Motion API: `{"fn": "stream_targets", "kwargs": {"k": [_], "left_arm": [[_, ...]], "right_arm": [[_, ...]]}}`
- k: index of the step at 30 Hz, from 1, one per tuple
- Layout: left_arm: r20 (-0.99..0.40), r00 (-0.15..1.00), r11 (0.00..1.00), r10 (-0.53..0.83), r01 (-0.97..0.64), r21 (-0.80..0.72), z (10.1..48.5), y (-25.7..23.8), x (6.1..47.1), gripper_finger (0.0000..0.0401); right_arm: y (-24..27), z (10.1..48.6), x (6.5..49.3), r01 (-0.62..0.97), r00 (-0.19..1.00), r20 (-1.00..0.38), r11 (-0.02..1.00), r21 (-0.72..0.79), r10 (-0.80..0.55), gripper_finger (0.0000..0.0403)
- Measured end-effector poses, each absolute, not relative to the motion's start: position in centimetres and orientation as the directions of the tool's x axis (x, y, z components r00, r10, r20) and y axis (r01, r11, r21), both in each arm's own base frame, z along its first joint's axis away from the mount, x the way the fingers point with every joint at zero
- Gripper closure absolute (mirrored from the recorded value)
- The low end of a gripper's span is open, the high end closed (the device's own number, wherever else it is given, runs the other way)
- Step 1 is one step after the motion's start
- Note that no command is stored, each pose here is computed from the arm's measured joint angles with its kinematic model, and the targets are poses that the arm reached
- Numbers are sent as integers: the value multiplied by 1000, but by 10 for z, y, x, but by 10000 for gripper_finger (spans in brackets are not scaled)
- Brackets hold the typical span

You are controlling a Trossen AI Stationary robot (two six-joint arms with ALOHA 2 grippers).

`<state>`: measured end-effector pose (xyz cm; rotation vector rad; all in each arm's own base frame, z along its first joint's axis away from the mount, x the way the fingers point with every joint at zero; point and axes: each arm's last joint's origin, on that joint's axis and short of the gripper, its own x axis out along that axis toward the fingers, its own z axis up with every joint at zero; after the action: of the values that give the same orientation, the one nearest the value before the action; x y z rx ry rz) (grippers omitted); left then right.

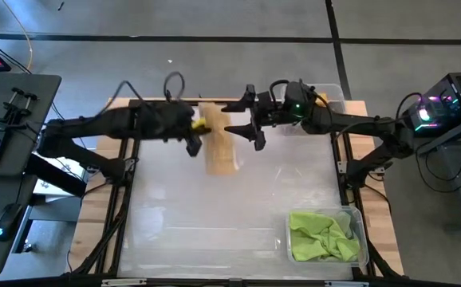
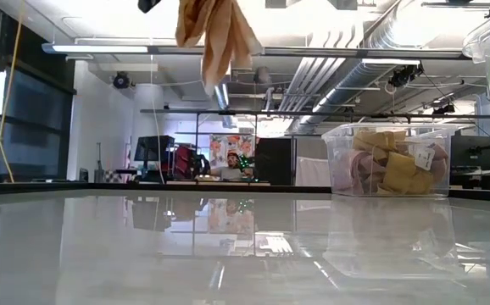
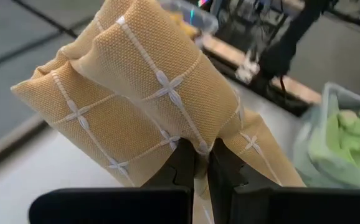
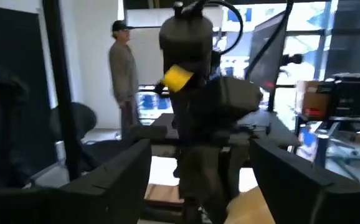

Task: Sort microfiber towel by color & place in baskets
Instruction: Put the light yellow towel into the top transparent bin

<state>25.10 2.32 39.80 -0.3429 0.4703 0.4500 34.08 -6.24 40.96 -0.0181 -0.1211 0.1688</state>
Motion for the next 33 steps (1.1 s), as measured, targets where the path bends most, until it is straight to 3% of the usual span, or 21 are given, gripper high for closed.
{"fn": "stream_targets", "kwargs": {"k": [8,14,25,29,33], "left_arm": [[-355,857,865,374,-461,-199,417,58,213,398],[-209,929,897,304,-353,-267,410,76,193,398],[-48,989,907,140,-148,-395,377,91,199,398],[-35,990,909,140,-143,-392,378,92,199,398],[-30,989,911,143,-144,-386,379,92,198,398]], "right_arm": [[-66,401,353,-74,991,114,997,-12,75,132],[-70,406,365,-37,990,133,999,-14,38,132],[-77,408,399,-42,998,47,999,6,42,132],[-77,409,403,-43,999,33,999,8,43,132],[-79,408,403,-37,999,16,996,-82,39,132]]}}
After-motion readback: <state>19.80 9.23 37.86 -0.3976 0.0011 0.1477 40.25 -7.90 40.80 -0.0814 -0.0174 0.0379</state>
